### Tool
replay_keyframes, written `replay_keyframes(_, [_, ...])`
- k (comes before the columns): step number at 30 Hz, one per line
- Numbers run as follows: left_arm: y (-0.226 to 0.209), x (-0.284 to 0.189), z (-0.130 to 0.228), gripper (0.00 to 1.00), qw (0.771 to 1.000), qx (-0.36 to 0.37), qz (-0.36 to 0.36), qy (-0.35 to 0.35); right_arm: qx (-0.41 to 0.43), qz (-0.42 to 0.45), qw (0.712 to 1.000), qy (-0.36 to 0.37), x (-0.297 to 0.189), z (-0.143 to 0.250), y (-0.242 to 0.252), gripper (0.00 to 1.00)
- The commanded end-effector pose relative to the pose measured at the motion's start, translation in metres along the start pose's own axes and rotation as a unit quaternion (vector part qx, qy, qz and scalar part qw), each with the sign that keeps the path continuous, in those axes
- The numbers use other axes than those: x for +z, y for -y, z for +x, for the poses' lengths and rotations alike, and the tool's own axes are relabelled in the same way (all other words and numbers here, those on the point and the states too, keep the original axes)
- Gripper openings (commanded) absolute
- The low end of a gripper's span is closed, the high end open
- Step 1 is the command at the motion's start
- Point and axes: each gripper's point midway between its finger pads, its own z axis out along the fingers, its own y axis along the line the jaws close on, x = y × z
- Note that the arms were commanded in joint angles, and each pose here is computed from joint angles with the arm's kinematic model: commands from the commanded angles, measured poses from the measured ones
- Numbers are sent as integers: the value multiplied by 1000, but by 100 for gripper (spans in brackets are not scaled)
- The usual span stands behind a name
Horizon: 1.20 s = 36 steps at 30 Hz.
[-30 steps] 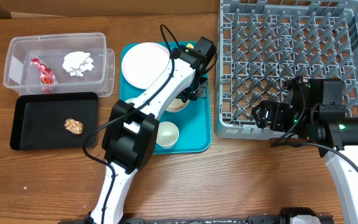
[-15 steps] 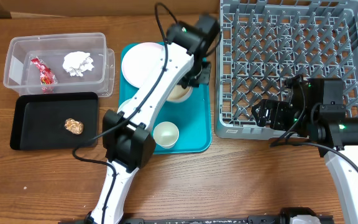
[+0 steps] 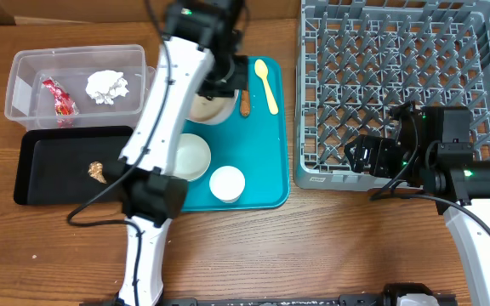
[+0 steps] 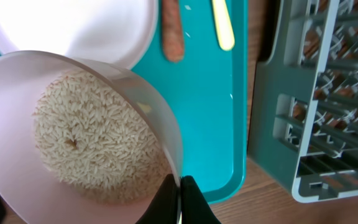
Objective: Sort waste into correct bins and load items into the dishwasher
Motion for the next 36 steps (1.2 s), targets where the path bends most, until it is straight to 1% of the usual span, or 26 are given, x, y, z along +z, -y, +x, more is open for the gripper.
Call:
replay_keyframes(1, [-8,-63,4,4,998,14,29,61,-6,-5,1000,8,-3,-5,-4,100])
replay_keyframes(4, [-25,-77,14,4,998,1,25,64,-6,-5,1000,9,-3,-6,-4,100])
replay_keyframes(7, [-44,-82,27,4,998,-10,17,53,-7,-5,1000,11,-3,-7,-4,100])
replay_keyframes(14, [-101,-82,60,4,998,-61,-1,14,-7,-5,1000,12,-3,-7,-4,100])
replay_keyframes(17, [-122,-80,67,4,997,-70,7,2,-7,-6,1000,12,-3,-7,-4,100])
replay_keyframes(21, [-144,-73,69,4,997,-60,46,-5,-7,-5,1000,11,-3,-7,-4,100])
replay_keyframes(26, [-168,-60,69,4,990,-63,130,4,-6,-5,1000,7,-3,-5,-3,100])
replay_keyframes(32, [-197,-46,77,4,968,-77,234,39,-6,-5,1000,7,-3,-5,-3,100])
replay_keyframes(36, [-217,-40,84,4,955,-95,272,65,-6,-5,1000,7,-3,-5,-3,100])
